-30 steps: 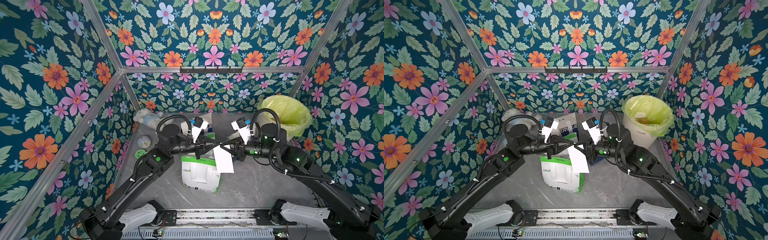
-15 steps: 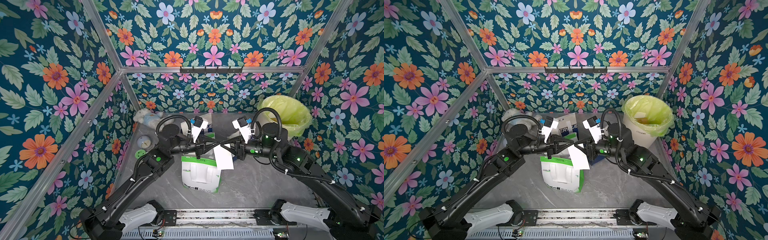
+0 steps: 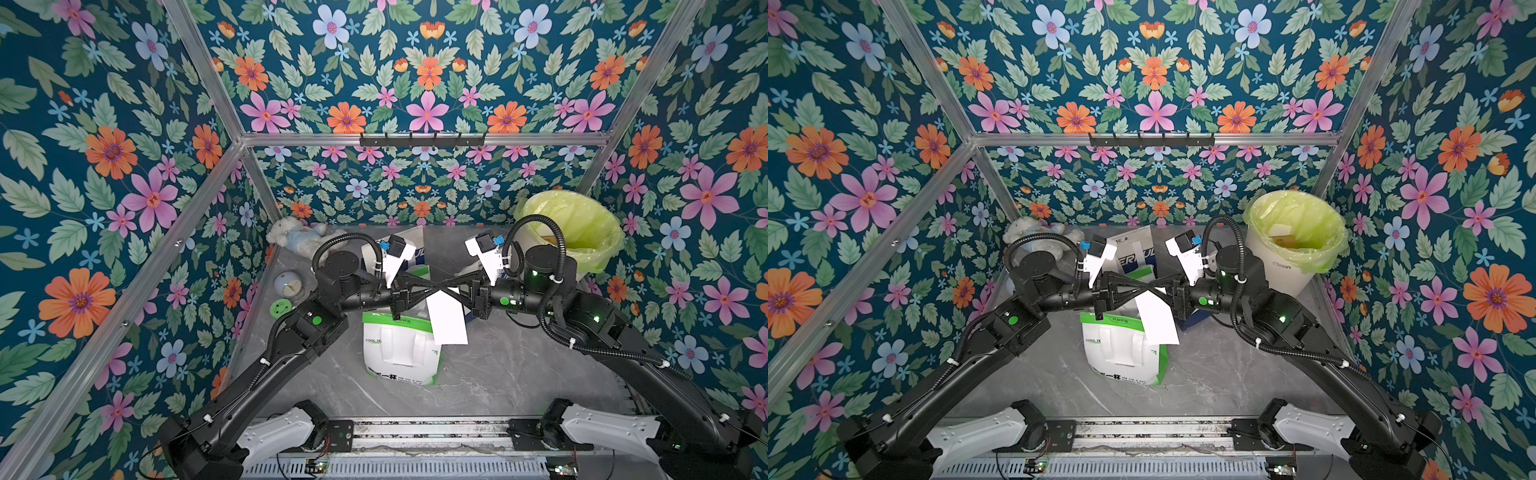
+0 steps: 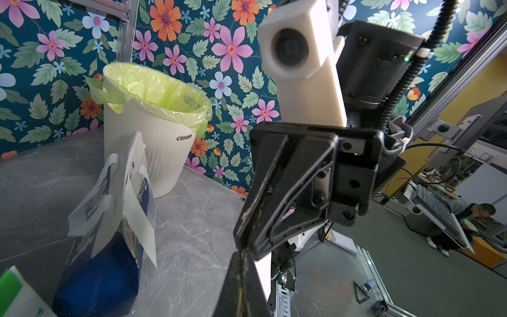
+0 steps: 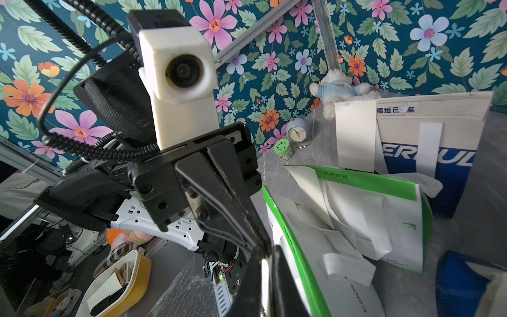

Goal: Shred takeout receipts and throw away
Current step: Shred the takeout receipt.

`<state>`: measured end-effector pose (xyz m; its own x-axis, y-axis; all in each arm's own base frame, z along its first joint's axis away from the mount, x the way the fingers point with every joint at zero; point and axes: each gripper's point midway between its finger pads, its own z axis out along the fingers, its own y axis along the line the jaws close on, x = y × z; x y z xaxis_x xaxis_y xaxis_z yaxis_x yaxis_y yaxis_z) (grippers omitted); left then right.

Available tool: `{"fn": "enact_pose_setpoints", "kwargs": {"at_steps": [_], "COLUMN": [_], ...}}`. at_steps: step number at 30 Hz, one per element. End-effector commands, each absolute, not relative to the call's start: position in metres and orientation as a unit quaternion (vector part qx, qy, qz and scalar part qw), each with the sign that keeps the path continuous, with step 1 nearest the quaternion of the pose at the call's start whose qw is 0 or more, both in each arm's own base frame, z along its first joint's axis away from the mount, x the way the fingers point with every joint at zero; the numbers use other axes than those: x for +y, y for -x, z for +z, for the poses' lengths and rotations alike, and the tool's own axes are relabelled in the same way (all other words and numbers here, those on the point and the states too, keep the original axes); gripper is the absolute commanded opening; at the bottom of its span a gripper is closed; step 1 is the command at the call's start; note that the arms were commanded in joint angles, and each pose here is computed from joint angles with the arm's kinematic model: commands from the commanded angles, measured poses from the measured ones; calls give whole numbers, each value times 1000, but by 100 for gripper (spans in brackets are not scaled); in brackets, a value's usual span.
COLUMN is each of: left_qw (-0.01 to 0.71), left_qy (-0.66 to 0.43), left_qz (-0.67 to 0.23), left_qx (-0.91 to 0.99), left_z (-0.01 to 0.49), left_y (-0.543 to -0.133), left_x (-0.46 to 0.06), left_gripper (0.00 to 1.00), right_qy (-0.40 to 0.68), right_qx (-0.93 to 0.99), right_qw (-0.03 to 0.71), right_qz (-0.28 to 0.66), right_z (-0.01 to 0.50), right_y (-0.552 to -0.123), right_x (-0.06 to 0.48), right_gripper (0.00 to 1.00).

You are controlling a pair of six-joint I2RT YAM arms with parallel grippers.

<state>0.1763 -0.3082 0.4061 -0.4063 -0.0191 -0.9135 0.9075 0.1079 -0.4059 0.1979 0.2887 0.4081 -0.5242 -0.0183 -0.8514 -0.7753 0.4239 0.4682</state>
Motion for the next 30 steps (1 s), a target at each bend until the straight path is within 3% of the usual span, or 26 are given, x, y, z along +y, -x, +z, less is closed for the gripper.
{"fn": "enact_pose_setpoints", "kwargs": {"at_steps": [1,17,20,23,30], "left_qw": [423,429,432,436,442], "left_qy": [-361,-358,-358,-358,-344], "left_qz": [-567,-566,-565,-570,-585], "left_qx": [607,606,605,598,586], "left_z": [415,415,414,415,416], "left_y": [-175,-174,-175,-174,-175], "left_x": [-308,-306,-306,-306,-306], "left_gripper": [0,0,22,36,42], "right_qy": [270,250,250,248,248], "right_qx": [733,752,750,747,741], "right_qw": [410,398,400,407,412], "right_qz": [471,461,463,463,469], "right_z": [412,402,403,406,410], "right_y": [-197,-202,-201,-200,-197], "right_x": [290,288,287,285,283], "right_gripper": [9,0,0,0,0]}}
